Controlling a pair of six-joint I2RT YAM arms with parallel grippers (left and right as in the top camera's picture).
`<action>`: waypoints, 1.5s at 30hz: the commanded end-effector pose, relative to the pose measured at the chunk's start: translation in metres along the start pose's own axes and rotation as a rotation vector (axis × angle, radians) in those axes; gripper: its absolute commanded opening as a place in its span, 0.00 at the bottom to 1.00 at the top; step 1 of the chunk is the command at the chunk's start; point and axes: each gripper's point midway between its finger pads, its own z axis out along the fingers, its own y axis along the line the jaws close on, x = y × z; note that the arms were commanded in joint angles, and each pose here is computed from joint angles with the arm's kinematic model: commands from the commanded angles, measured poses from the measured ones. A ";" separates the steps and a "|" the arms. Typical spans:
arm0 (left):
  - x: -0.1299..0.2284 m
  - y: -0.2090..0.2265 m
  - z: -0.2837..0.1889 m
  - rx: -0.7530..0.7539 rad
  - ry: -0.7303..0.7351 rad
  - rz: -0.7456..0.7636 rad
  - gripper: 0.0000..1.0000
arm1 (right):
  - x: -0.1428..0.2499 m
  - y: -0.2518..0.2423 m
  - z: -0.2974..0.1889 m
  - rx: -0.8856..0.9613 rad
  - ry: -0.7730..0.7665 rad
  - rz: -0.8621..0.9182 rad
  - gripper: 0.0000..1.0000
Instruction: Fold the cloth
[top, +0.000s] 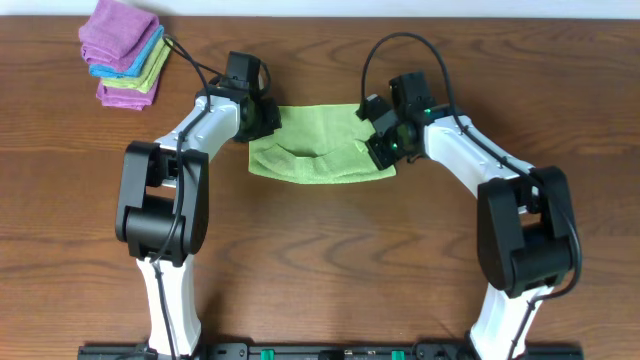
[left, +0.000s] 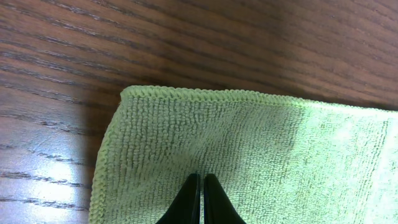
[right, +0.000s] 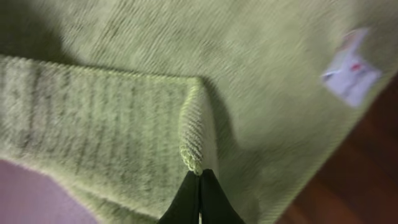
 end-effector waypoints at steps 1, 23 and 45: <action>0.009 0.009 0.009 -0.033 0.027 -0.014 0.06 | 0.007 0.019 0.003 -0.089 0.023 0.030 0.01; 0.009 0.009 0.009 -0.035 0.026 -0.037 0.06 | 0.068 0.074 -0.054 -0.204 0.289 0.098 0.02; 0.008 0.010 0.009 -0.034 0.026 -0.045 0.06 | 0.123 0.061 -0.073 0.077 0.566 0.339 0.83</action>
